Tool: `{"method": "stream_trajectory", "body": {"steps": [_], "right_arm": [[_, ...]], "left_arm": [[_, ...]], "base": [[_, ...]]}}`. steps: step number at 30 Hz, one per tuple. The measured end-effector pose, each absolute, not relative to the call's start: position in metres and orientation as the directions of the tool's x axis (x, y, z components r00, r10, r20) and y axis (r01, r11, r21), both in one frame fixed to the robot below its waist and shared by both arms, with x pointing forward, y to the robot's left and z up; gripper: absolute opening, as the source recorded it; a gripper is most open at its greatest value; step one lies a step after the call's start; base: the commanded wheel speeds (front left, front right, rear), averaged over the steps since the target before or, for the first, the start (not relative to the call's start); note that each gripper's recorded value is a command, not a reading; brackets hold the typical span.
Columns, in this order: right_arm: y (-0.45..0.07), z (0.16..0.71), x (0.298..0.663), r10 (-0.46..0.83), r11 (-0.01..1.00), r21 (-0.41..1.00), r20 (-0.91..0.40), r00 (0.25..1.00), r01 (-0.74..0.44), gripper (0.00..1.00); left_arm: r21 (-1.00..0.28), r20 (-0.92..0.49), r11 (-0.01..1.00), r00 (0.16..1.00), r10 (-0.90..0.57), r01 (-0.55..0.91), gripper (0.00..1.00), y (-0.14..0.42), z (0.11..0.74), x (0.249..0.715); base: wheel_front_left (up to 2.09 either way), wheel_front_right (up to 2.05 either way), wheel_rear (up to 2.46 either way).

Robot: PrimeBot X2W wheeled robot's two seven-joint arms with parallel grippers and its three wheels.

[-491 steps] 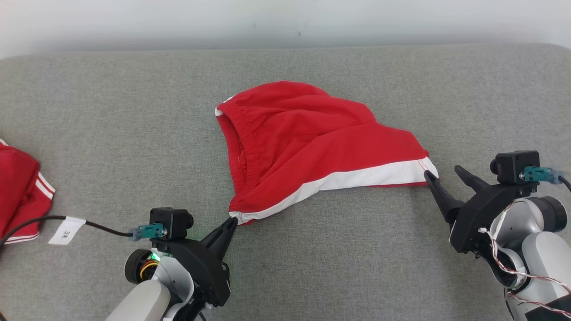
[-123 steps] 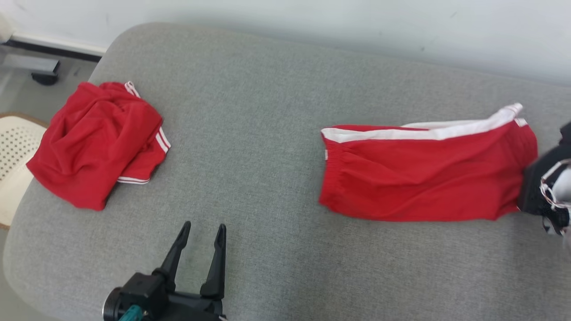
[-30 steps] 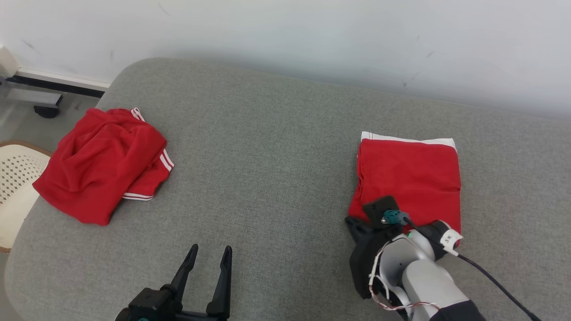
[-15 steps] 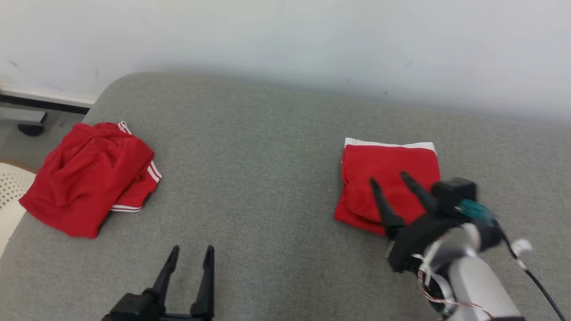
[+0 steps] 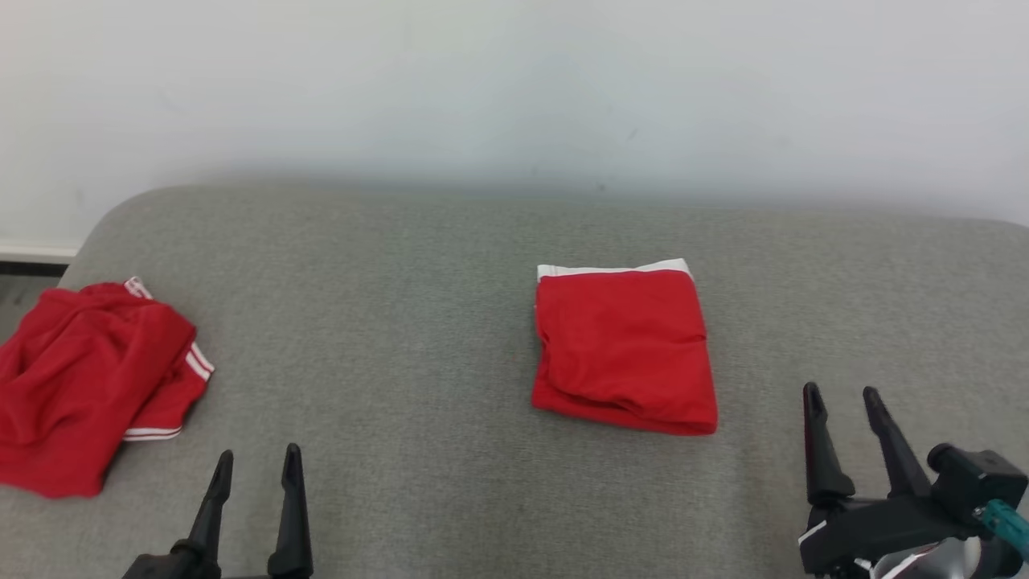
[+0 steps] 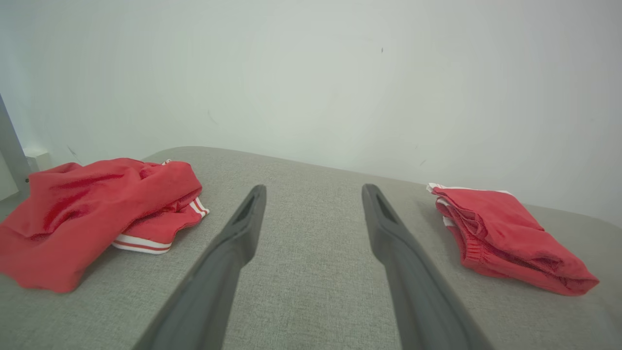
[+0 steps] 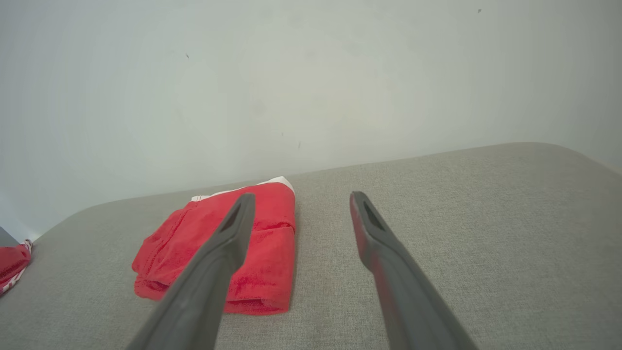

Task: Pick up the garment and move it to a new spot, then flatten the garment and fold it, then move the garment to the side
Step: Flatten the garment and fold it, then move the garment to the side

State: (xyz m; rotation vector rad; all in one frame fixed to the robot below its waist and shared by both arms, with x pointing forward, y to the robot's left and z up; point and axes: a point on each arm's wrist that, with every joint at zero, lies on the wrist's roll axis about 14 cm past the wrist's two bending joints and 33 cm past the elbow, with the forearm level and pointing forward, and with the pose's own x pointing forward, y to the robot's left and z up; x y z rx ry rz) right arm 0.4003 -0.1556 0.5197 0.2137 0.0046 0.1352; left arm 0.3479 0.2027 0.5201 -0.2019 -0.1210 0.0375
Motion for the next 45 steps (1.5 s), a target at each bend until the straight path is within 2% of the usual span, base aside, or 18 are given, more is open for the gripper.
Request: {"method": "stream_trajectory", "body": {"steps": [8,15,34,36,39,45], "right_arm": [[-0.172,0.501,0.379,0.083,0.975,0.207,-0.024,0.996,-0.076,1.00],[-0.182,0.493,0.370,0.051,0.978,0.204,-0.045,0.998,-0.041,1.00],[-0.176,0.478,0.374,0.071,0.975,0.216,-0.106,0.992,-0.047,1.00],[-0.175,0.472,0.374,0.078,0.975,0.219,-0.139,0.987,-0.047,1.00],[-0.161,0.449,0.375,0.139,0.969,0.236,-0.296,0.945,-0.069,1.00],[-0.140,0.464,0.408,0.236,0.961,0.239,-0.457,0.857,-0.137,1.00]], "left_arm": [[-0.250,0.178,0.967,0.984,0.008,0.037,1.00,0.197,0.535,0.352],[-0.206,0.118,0.975,0.991,-0.060,0.083,1.00,0.181,0.515,0.351],[-0.208,0.059,0.973,0.994,-0.090,0.100,1.00,0.173,0.496,0.352],[-0.209,0.055,0.973,0.994,-0.089,0.099,1.00,0.173,0.495,0.352],[-0.211,0.049,0.973,0.995,-0.088,0.097,1.00,0.174,0.493,0.353],[-0.208,0.059,0.973,0.994,-0.090,0.100,1.00,0.173,0.496,0.355]], "base": [[0.00,0.00,0.00],[0.00,0.00,0.00],[0.00,0.00,0.00],[0.00,0.00,0.00],[0.00,0.00,0.00],[0.00,0.00,0.00]]}}
